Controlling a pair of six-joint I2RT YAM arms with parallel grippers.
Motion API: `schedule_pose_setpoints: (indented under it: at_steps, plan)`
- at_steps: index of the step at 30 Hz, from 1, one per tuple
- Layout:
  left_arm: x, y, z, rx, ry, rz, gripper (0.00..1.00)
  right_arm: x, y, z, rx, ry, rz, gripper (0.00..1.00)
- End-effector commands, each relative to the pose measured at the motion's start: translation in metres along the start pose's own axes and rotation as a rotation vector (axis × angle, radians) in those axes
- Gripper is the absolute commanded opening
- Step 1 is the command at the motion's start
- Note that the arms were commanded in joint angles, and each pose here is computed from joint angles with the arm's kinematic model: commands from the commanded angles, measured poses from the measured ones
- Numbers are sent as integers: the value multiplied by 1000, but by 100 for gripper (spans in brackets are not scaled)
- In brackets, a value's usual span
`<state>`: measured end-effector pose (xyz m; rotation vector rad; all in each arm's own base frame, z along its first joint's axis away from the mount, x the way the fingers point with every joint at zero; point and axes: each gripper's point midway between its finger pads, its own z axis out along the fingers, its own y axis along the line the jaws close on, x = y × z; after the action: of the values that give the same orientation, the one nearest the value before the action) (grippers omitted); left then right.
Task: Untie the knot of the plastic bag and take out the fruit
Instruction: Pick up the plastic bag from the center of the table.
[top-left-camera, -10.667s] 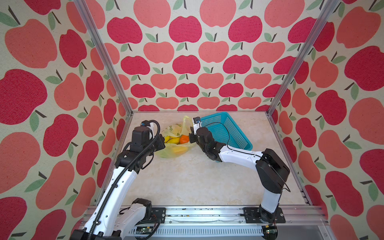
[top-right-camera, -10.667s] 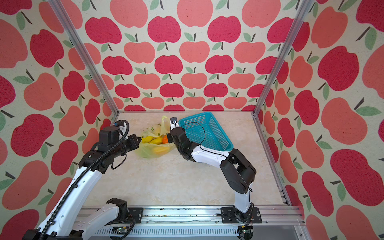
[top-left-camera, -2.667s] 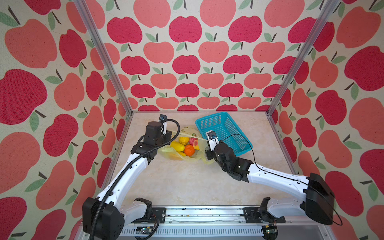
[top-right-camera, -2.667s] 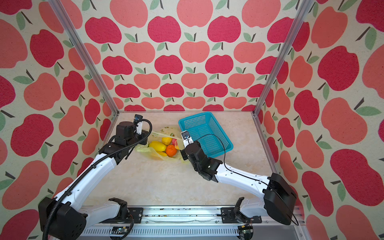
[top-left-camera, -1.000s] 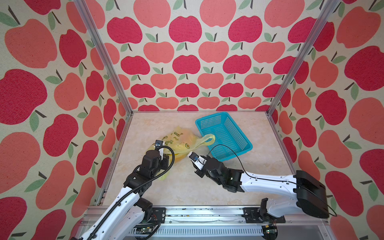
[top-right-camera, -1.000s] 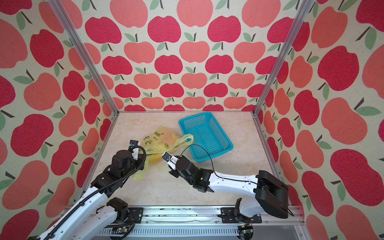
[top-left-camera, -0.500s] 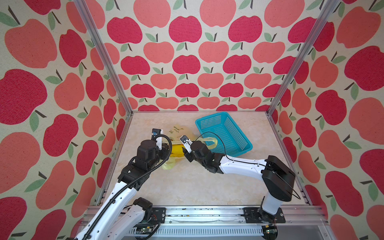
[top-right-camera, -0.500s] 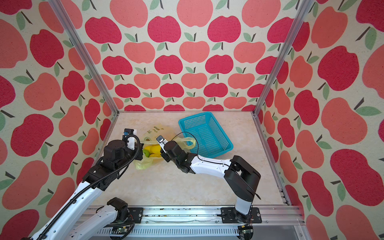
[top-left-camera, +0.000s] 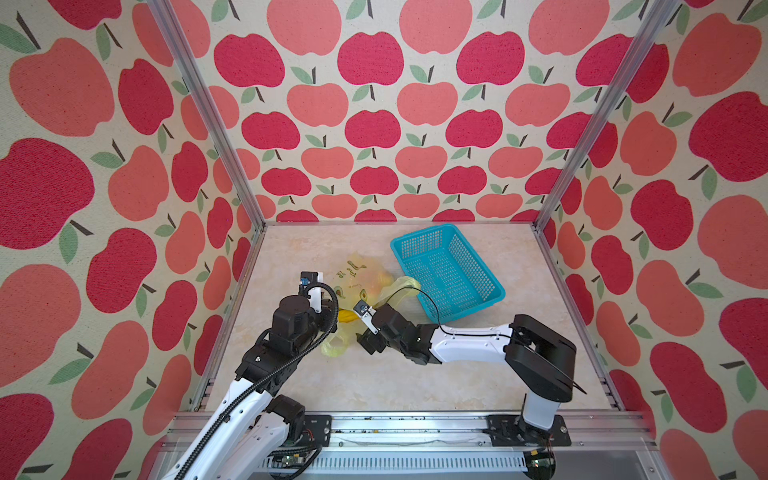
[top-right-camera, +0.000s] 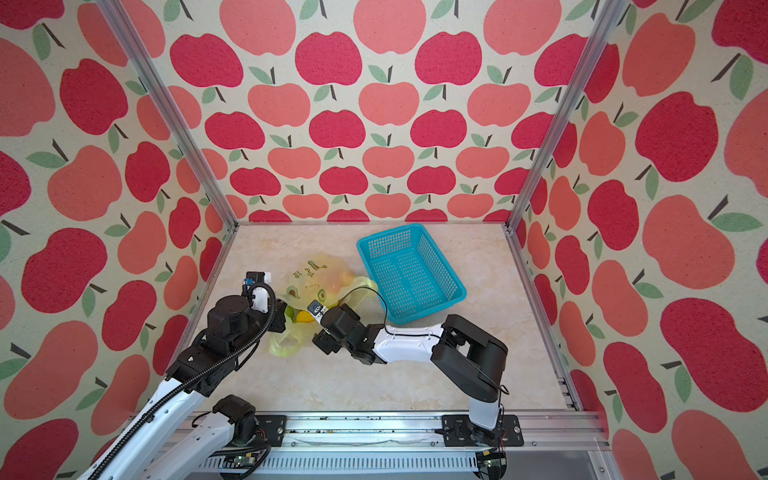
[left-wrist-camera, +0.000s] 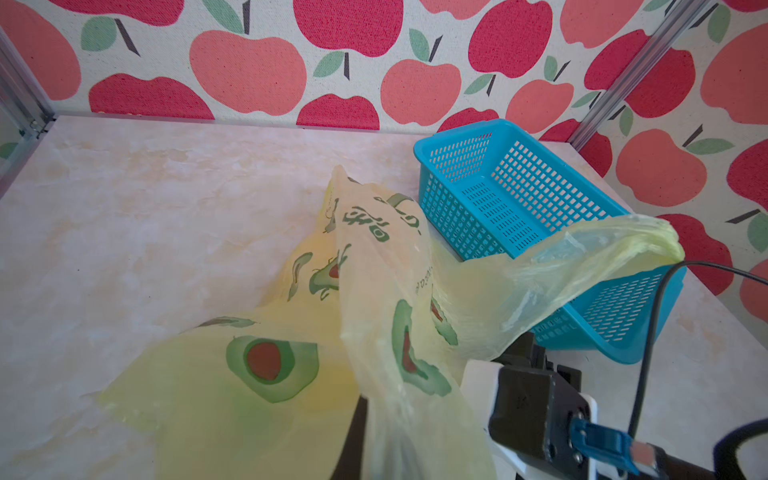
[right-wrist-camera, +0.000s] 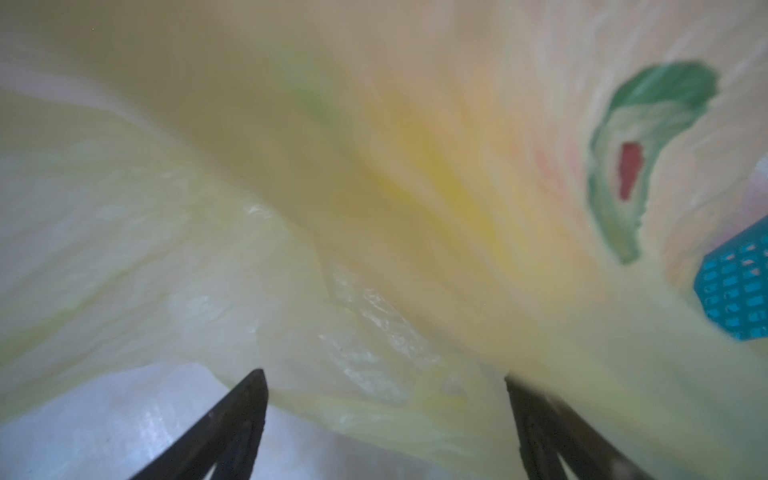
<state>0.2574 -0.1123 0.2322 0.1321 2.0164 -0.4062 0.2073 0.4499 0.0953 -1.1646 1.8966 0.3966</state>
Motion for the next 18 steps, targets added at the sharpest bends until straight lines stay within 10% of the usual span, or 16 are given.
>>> schedule_pose_setpoints:
  at_steps: [1, 10, 18]
  plan:
    - [-2, -8, 0, 38, -37, 15, 0, 19, 23, 6, -64, 38, -1, 99]
    - [0, -12, 4, 62, -35, 32, 0, -5, -5, -4, 45, -19, 4, 98]
    - [-1, -10, 3, 51, -44, 38, 0, -36, -46, -33, 46, -131, 79, 46]
